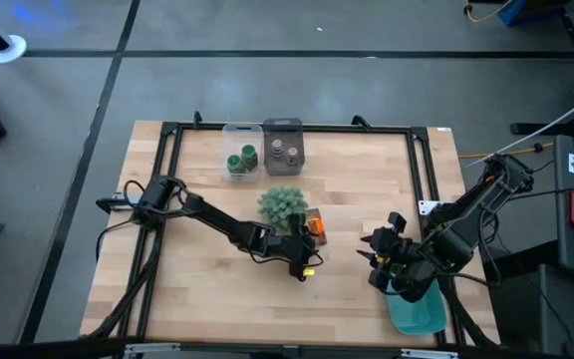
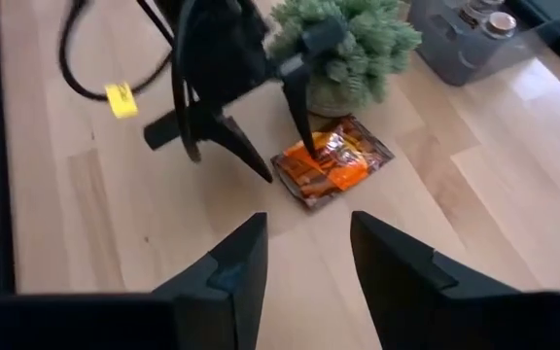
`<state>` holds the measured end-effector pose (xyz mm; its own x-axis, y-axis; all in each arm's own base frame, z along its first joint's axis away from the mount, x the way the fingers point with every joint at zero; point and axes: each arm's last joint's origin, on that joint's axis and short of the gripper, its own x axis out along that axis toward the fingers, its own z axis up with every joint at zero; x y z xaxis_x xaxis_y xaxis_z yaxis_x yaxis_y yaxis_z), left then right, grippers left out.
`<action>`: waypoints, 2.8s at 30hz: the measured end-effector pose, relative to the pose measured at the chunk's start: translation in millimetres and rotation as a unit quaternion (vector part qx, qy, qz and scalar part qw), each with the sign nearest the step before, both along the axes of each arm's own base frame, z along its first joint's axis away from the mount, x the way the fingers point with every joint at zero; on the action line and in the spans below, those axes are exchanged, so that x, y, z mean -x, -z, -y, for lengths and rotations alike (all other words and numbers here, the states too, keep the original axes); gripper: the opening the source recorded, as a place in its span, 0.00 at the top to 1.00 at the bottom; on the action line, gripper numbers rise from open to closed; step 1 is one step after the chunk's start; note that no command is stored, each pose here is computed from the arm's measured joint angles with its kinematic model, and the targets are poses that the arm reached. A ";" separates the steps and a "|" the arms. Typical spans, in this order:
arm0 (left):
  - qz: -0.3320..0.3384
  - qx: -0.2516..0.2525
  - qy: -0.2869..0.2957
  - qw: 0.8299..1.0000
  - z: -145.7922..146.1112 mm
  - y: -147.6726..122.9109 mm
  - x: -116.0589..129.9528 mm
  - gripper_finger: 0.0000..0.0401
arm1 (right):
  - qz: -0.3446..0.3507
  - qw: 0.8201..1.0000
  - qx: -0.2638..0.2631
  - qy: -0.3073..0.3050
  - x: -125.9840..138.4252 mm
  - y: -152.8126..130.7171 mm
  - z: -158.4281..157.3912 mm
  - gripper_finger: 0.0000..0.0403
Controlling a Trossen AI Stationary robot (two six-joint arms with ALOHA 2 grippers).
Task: Sort spices by type
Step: Put the brown sachet seasoning into the blue bin
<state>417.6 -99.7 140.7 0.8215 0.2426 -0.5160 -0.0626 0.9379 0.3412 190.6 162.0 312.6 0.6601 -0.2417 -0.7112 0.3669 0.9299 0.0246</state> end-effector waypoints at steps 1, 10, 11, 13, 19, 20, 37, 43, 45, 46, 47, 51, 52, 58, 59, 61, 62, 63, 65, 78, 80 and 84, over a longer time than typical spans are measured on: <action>-0.010 -0.007 0.003 1.000 0.0 3.7 0.4 0.51 | 0.002 1.000 0.000 -0.002 -0.4 -0.3 -0.4 0.63; -0.029 -0.041 -0.001 0.999 -2.0 20.2 -1.5 0.51 | 0.006 1.000 0.002 -0.011 -1.6 -0.9 -1.6 0.63; -0.032 -0.044 -0.004 0.999 -2.4 21.0 -1.2 0.51 | 0.006 1.000 0.002 -0.011 -1.7 -0.7 -1.7 0.63; -0.031 -0.046 -0.009 0.998 -4.8 22.3 -2.1 0.52 | 0.009 1.000 0.004 -0.010 -1.9 -0.9 -1.6 0.63; -0.040 -0.050 -0.014 0.998 -7.5 29.2 -2.6 0.55 | 0.010 1.000 0.004 -0.009 -2.0 -1.0 -1.6 0.63; -0.041 -0.050 -0.014 0.998 -7.8 29.4 -2.5 0.55 | 0.010 1.000 0.004 -0.009 -1.9 -1.0 -1.6 0.63; -0.075 -0.036 -0.049 0.995 -21.6 34.9 0.6 0.69 | 0.024 1.000 -0.009 -0.009 -4.2 -2.5 -3.9 0.63; -0.073 -0.027 -0.066 0.995 -28.8 34.9 -0.4 0.77 | 0.024 1.000 -0.010 -0.009 -4.2 -2.6 -4.0 0.63; -0.071 -0.022 -0.076 0.994 -31.8 34.8 -0.8 0.82 | 0.024 1.000 -0.010 -0.009 -4.2 -2.6 -4.0 0.63; -0.070 -0.019 -0.079 0.994 -32.9 34.8 -0.9 0.85 | 0.024 1.000 -0.010 -0.009 -4.2 -2.6 -4.0 0.63; -0.069 -0.017 -0.082 0.994 -34.0 34.8 -1.1 0.89 | 0.024 1.000 -0.010 -0.009 -4.2 -2.6 -4.0 0.63; -0.060 0.003 -0.098 0.993 -35.4 34.3 -1.5 0.98 | 0.024 1.000 -0.010 -0.009 -4.2 -2.6 -4.0 0.63; -0.057 0.006 -0.100 0.993 -35.5 34.2 -1.7 0.98 | 0.024 1.000 -0.010 -0.009 -4.2 -2.6 -4.0 0.63; -0.015 0.028 -0.091 0.995 -26.8 29.1 -5.7 0.98 | 0.018 0.999 0.005 -0.026 -4.2 -2.5 -4.0 0.63; -0.004 0.033 -0.087 0.996 -24.5 26.8 -6.3 0.99 | 0.016 0.999 0.008 -0.030 -4.2 -2.5 -4.1 0.63; 0.021 0.047 -0.086 0.995 -20.7 19.3 -7.4 0.98 | 0.009 0.999 0.010 -0.041 -4.0 -2.2 -4.4 0.63; 0.033 0.057 -0.088 0.994 -19.4 13.1 -7.3 0.98 | 0.005 0.999 0.008 -0.045 -4.0 -2.0 -4.6 0.63; 0.044 0.066 -0.089 0.993 -17.9 7.1 -6.9 0.98 | 0.000 0.999 0.005 -0.050 -3.7 -1.8 -4.9 0.63; 0.064 0.078 -0.089 0.991 -15.2 -5.4 -6.0 0.99 | -0.013 0.998 -0.001 -0.067 -3.3 -1.2 -5.8 0.63; 0.145 0.161 0.051 0.975 18.5 -96.0 20.3 0.99 | -0.028 0.987 0.076 -0.135 -3.6 -1.5 -5.3 0.63; 0.161 0.159 0.074 0.971 23.4 -113.0 28.0 0.98 | -0.028 0.985 0.093 -0.145 -3.7 -1.8 -5.1 0.63; 0.189 0.158 0.103 0.964 32.4 -141.4 44.0 0.99 | -0.025 0.980 0.123 -0.152 -4.1 -2.4 -4.2 0.63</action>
